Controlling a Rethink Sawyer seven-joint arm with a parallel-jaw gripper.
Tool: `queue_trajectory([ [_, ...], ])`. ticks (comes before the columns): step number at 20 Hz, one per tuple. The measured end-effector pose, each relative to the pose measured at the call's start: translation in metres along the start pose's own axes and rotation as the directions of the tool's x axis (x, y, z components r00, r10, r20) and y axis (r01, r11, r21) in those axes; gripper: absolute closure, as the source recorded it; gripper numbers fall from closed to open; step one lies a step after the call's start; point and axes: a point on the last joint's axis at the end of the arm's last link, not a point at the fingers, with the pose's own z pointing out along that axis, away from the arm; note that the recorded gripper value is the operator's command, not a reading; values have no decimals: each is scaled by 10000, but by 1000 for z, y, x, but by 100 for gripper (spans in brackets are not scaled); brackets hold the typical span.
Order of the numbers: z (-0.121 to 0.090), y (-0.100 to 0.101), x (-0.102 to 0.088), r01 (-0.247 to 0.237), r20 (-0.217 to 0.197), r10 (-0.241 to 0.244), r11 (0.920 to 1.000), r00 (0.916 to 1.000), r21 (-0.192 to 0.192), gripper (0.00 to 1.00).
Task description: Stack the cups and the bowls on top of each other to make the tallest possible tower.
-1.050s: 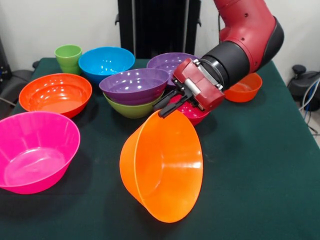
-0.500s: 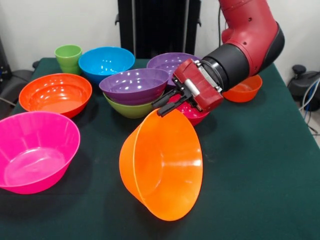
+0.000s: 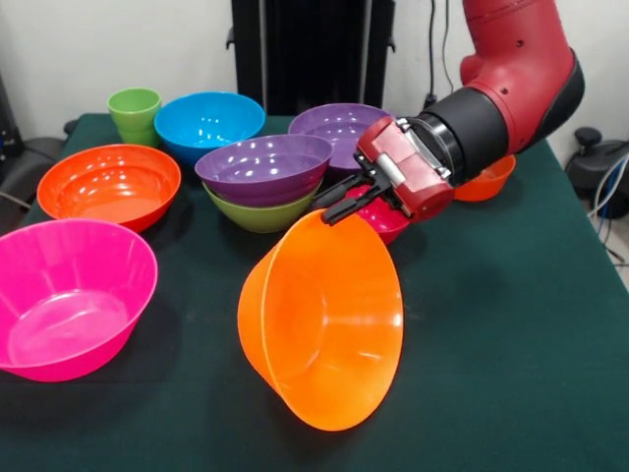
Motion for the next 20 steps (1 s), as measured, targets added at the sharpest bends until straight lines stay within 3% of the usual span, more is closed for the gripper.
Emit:
queue_trajectory([
  [5,-9,14,-4,-788,-44,788,9969,9969,36,100],
  [8,-11,18,-5,-935,-60,935,9956,9956,70,100],
  [20,-7,36,-6,-957,69,955,9948,9954,346,100],
])
